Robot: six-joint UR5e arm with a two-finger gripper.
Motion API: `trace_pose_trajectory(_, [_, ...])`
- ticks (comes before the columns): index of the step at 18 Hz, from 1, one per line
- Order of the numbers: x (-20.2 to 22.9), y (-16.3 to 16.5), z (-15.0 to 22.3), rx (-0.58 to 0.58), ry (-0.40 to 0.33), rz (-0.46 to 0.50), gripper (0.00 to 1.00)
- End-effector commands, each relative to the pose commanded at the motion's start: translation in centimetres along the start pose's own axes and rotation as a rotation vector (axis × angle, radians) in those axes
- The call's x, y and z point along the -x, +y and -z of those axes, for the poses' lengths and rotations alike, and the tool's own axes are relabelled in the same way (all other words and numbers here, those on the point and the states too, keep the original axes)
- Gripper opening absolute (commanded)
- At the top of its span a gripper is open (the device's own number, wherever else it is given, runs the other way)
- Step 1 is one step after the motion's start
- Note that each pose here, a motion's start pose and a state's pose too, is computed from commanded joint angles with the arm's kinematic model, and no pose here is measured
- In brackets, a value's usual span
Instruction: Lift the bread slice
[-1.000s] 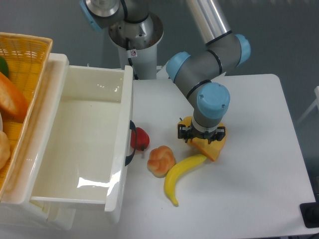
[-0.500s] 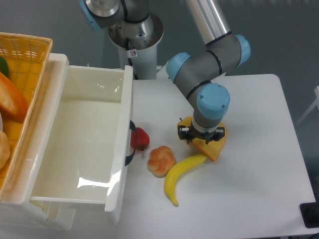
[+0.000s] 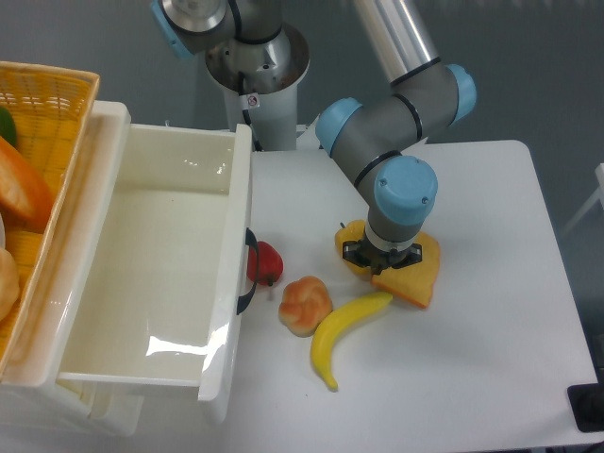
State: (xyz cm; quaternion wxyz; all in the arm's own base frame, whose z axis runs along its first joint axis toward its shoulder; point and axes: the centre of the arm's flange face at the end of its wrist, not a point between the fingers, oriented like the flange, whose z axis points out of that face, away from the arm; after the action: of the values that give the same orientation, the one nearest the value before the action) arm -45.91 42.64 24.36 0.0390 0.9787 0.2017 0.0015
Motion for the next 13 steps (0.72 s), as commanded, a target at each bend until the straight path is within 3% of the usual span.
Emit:
trace_pose_trajectory(2, [-0.1,0.0,0.0,-0.001,0.001,-0.003,0.0])
trace_pose_trajectory(3, [-0.1,-0.1,0.0,-0.002,0.002,-0.006,0.11])
trace_pose_trajectory(4, [0.0,-0.1,-0.2,0.0,0.006,-0.008,0.43])
trace_pose_trajectory(5, [0.1,-0.1,-0.5,0.002,0.007,-0.008,0.61])
trace_pose_trajectory(8, [1.1,-0.4,-1.0,0.004,0.008,-0.013,0.99])
trace_pose_trajectory(13, [5.2,0.3,-1.7,0.005,0.013,-0.021,1.0])
